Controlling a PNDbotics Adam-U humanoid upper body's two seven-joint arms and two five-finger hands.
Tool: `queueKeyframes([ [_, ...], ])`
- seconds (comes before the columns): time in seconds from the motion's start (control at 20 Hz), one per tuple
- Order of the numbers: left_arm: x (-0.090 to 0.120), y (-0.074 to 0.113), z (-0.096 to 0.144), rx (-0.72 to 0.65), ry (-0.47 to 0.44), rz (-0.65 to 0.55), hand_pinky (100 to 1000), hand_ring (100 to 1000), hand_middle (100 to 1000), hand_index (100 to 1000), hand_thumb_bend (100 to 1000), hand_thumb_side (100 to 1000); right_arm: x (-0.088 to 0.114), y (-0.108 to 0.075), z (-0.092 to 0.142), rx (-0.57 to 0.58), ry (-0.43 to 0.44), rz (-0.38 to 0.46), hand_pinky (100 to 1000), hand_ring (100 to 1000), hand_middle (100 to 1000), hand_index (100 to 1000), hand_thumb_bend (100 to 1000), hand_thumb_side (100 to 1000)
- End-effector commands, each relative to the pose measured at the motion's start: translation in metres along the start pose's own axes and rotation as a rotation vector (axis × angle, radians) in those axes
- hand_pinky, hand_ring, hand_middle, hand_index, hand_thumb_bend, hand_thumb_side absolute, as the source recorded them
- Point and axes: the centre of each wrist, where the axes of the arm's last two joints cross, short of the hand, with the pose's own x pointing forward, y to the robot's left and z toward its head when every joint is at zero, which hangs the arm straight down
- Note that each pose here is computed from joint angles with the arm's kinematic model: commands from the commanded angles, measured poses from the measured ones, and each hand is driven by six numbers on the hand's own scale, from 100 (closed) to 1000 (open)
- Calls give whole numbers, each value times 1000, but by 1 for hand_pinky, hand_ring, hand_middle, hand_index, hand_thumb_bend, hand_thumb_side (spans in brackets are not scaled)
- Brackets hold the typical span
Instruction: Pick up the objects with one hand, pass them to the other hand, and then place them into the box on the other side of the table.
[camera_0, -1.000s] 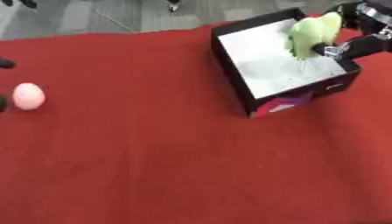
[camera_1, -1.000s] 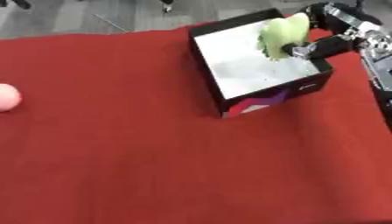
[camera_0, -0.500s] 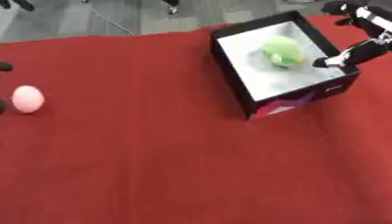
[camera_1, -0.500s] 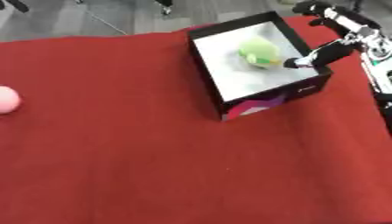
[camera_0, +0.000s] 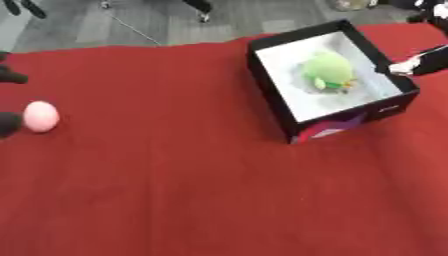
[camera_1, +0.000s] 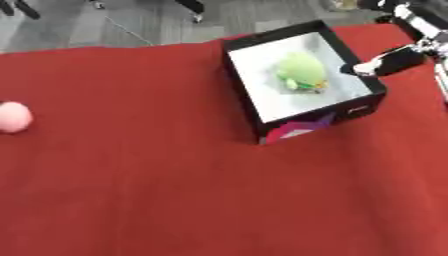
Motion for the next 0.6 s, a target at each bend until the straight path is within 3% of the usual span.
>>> queueKeyframes([
  [0.05, 20, 21, -7, -24, -43, -145, 1000, 696, 561, 776, 891, 323, 25, -33, 1, -133, -54, -44, 915, 1000, 1000, 920, 375, 229],
  [0.3, 20, 50, -12, -112, 28, -377, 1000, 759, 623, 832, 870, 297, 41, -41, 5, -194, -102, -125, 912, 1000, 1000, 920, 478, 206],
  [0.6, 18, 81, -18, -269, 147, -517, 1000, 778, 643, 822, 841, 196, 49, -43, 9, -207, -131, -142, 910, 1000, 1000, 918, 491, 203],
])
